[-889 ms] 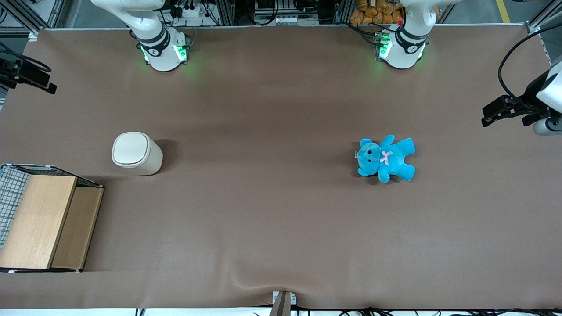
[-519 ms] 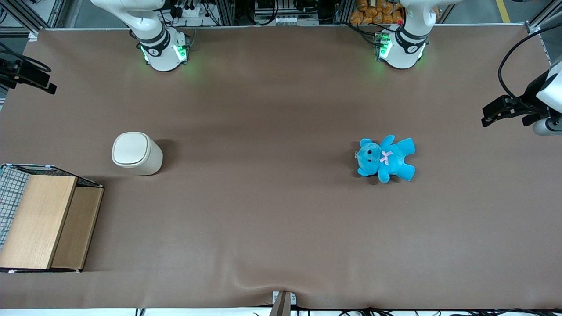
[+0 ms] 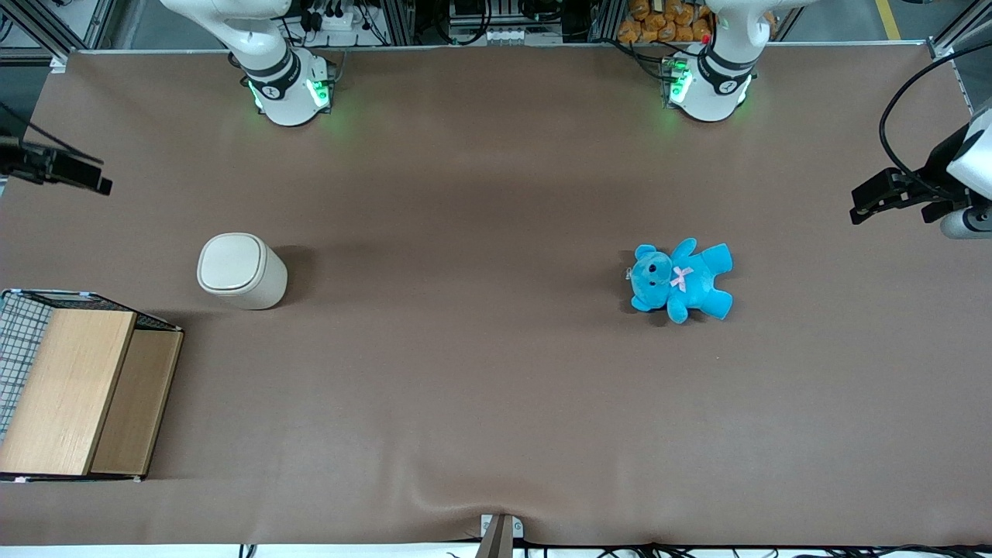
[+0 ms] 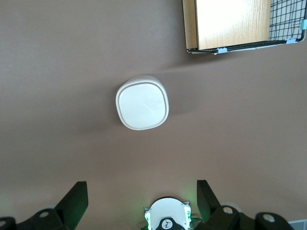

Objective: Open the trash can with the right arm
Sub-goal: 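Move the right gripper toward the small white trash can, then lower the right gripper onto the trash can's lid edge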

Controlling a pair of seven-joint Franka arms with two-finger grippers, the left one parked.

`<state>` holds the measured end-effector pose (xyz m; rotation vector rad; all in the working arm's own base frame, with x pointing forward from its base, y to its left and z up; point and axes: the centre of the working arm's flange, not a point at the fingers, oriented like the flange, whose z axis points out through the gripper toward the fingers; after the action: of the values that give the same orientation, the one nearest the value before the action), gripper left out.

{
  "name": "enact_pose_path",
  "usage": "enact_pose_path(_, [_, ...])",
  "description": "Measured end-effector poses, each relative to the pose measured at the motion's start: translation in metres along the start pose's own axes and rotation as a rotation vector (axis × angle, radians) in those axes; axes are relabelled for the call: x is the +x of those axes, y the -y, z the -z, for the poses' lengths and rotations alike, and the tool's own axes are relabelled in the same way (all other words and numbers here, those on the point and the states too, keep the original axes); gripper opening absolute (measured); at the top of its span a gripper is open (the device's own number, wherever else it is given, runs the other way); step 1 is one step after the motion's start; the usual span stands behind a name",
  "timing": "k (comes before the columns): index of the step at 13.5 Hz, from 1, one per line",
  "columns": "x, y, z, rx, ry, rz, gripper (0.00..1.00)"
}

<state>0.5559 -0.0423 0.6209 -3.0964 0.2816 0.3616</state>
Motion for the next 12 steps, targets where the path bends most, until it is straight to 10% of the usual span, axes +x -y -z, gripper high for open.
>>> enact_pose_path(5, [0.04,-0.004,-0.05,-0.019,0.09,-0.002,1.0])
enact_pose_path(12, [0.07,0.001,-0.136,-0.032,0.208,0.002,0.23])
